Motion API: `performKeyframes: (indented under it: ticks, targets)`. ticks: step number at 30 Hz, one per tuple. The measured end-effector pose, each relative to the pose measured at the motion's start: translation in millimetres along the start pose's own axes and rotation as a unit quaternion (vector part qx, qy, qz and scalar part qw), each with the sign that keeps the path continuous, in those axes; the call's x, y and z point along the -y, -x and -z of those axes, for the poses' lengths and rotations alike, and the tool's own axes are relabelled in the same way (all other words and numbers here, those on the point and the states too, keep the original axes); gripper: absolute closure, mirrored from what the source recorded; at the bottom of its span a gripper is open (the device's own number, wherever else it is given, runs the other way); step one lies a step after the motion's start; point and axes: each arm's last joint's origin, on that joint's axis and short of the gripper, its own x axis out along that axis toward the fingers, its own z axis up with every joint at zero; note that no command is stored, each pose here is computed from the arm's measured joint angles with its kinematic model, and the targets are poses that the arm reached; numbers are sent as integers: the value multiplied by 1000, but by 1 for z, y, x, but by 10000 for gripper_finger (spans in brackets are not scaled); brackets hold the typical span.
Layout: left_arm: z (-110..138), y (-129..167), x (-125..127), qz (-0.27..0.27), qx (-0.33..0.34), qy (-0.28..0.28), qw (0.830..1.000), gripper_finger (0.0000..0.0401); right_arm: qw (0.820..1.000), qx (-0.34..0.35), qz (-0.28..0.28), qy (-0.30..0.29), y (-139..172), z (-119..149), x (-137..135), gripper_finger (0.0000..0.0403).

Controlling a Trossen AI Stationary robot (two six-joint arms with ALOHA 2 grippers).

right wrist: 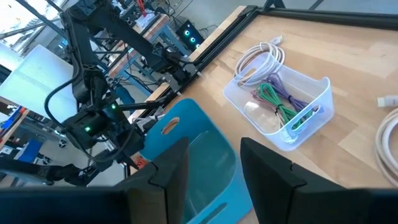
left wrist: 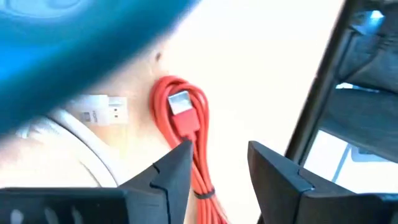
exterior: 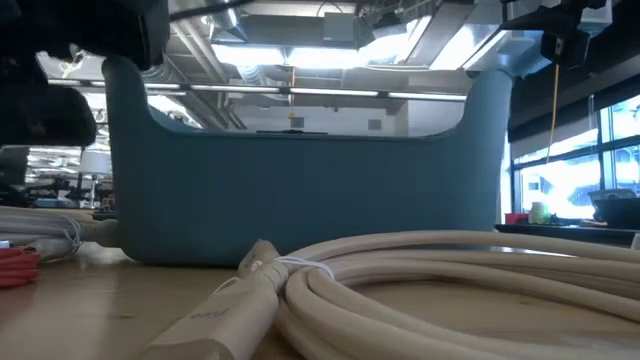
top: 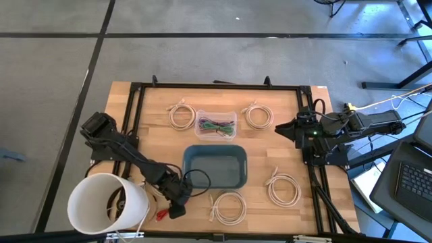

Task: Pick & Place USB Port
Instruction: Put the red charger cable into the transparent bin

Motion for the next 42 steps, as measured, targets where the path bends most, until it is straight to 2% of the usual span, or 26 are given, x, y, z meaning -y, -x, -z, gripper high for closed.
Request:
performKeyframes:
  ticks: [7,12,16,23,29,42]
  targets:
    - [3,10,4,16,7,-27,999,253,1000,0,0,-4,0,0,0,256]
    - [19,8,13,26,-15,-90,996,253,1000,0,0,-8,0,0,0,256]
    - [28,7,17,15,-9,-111,994,253,1000,0,0,-7,0,0,0,256]
    - [35,-15,14,-8,-45,-140,989,253,1000,0,1,-6,0,0,0,256]
    - [33,-27,11,-19,-59,-120,991,253,1000,0,1,-6,0,0,0,256]
    - [29,-39,7,-49,-35,-110,992,253,1000,-9,-7,-7,0,1,0,256]
